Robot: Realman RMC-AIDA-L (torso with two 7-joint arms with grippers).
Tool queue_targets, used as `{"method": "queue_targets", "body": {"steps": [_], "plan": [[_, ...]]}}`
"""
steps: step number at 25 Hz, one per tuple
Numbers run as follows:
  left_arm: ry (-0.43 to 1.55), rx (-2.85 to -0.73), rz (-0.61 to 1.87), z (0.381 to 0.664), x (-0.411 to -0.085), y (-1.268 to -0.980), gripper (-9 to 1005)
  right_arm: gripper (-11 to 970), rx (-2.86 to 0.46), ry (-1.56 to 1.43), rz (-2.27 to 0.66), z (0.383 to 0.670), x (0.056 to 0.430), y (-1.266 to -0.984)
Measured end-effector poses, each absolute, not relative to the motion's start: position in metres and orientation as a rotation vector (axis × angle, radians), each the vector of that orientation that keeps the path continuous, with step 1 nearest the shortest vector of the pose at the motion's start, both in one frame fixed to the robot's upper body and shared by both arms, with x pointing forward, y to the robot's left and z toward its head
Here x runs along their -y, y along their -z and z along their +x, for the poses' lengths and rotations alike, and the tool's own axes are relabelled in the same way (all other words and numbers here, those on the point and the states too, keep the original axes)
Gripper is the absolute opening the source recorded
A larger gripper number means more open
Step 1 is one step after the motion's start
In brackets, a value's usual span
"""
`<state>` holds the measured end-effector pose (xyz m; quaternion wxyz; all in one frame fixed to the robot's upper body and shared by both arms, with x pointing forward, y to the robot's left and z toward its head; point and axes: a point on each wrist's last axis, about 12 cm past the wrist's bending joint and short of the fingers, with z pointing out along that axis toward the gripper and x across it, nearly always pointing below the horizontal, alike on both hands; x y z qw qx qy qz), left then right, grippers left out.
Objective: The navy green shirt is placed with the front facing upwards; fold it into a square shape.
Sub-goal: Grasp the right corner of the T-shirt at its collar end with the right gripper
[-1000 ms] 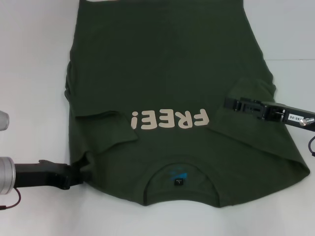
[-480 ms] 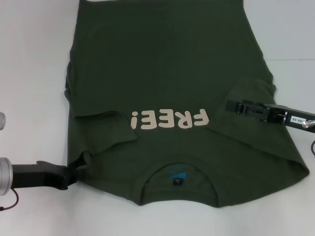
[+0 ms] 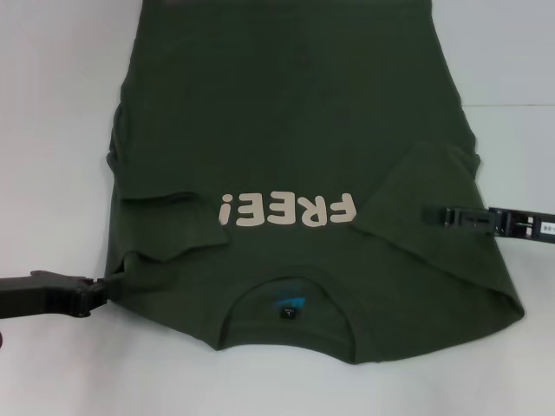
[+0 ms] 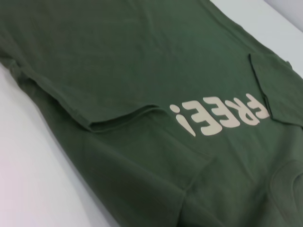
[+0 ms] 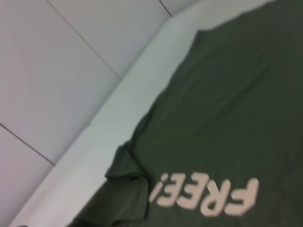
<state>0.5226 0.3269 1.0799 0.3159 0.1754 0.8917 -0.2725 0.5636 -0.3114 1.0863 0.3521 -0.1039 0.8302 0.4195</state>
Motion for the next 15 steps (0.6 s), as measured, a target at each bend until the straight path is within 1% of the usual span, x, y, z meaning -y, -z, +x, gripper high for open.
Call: {"method": "queue_targets", "body": {"steps": [7,15], "plan": [[0.727,-2.348,0.466,0.520,-0.329,-1.082,39,849,-2.265,-1.079,-0.234,0.557,0.331,-1.088],[0.725,-2.352,0.467,0.518,-0.330,-1.081,40,837,-2.351,-1.061,-0.099,0.538,0.361,-1.085]]}}
